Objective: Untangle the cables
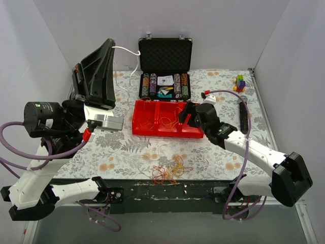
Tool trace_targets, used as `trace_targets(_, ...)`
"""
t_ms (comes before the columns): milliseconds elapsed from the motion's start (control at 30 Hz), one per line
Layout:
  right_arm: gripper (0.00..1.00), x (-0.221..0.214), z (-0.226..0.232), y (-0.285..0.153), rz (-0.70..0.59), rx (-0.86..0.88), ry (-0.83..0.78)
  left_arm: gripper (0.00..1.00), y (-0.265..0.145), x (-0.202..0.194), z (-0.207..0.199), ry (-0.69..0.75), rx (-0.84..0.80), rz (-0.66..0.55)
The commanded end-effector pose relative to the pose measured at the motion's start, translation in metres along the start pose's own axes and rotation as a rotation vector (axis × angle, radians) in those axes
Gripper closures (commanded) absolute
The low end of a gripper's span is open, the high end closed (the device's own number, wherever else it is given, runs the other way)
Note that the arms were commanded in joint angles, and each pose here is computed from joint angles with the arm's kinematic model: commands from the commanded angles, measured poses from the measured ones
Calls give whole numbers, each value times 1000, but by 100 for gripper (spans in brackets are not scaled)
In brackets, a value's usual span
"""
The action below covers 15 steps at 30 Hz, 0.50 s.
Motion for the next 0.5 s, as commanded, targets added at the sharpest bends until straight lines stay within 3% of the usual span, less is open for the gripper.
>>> trace_targets(0,12,20,18,15,-11,110,171,100,-6,-3,-4,-27,-20,37)
trace_targets(467,15,4,3,50,75,89,345,100,-9,-1,-3,-37,-23,30)
Point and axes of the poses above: each gripper's point midway between its finger pads, its own y axis out along the fingers, its own z axis along the line the jaws close on, x = y × z, the point moved 7 cm from there along -y, back along the fingers, and after that the axes turned 4 degrees about y, right-handed, at the moved point
